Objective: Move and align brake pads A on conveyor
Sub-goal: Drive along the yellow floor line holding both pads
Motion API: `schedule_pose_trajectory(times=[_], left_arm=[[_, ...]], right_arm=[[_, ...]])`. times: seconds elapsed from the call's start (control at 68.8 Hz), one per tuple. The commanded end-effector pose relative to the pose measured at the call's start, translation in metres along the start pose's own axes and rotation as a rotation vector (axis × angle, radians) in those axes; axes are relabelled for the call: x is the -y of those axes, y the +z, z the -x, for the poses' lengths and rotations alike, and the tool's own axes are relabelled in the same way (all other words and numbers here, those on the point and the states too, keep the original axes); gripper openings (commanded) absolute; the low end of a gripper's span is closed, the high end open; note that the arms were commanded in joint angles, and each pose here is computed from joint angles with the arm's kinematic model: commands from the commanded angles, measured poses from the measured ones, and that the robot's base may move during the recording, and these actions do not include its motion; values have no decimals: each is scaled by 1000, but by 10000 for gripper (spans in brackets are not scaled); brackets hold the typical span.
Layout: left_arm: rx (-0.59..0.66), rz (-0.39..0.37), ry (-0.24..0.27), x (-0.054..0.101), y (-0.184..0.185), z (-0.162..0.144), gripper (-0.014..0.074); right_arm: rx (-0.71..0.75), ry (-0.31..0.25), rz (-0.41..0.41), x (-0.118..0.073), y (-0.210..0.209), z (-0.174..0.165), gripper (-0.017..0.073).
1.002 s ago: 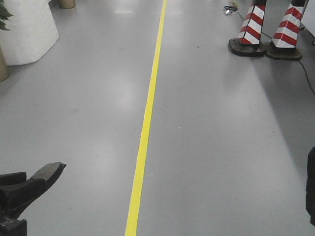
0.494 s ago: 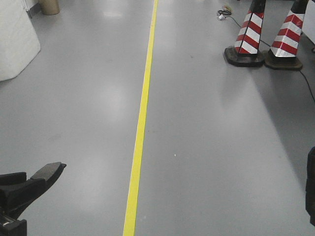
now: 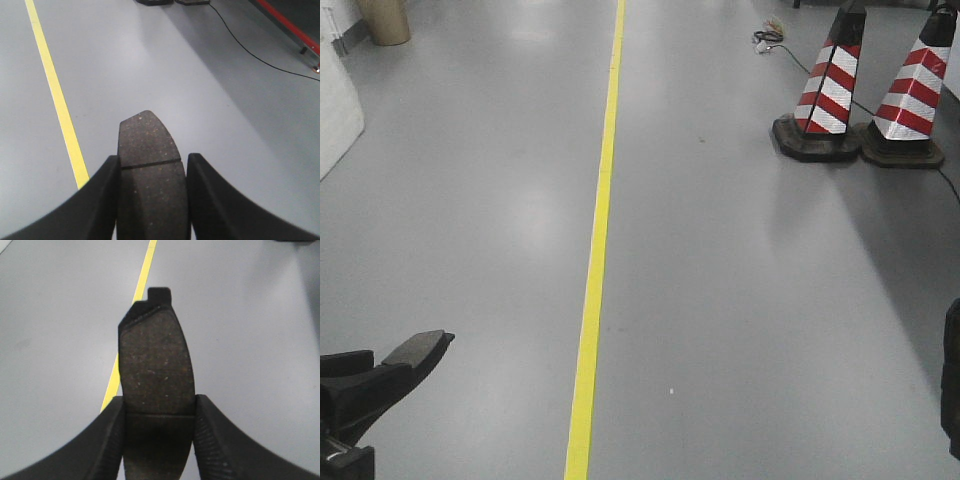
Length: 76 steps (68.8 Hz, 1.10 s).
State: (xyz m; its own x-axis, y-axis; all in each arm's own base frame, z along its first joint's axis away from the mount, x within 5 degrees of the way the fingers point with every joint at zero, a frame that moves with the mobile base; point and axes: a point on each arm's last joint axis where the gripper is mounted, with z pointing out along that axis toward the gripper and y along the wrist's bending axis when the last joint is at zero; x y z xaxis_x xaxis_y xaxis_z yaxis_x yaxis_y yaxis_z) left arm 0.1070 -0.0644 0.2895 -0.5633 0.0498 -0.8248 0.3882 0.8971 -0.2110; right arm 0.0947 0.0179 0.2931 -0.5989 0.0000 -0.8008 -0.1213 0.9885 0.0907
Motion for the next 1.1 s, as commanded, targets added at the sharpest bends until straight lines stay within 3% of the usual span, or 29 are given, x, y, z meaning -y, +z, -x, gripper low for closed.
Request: schedule_pose_trajectory(times=[0.0,1.09], left_arm=[[119,-36,-5,5,-6,16,-6],[119,-36,-5,5,-6,16,-6]], right_arm=[[122,-9,3,-1,-6,16,-6],[122,-9,3,-1,-6,16,-6]])
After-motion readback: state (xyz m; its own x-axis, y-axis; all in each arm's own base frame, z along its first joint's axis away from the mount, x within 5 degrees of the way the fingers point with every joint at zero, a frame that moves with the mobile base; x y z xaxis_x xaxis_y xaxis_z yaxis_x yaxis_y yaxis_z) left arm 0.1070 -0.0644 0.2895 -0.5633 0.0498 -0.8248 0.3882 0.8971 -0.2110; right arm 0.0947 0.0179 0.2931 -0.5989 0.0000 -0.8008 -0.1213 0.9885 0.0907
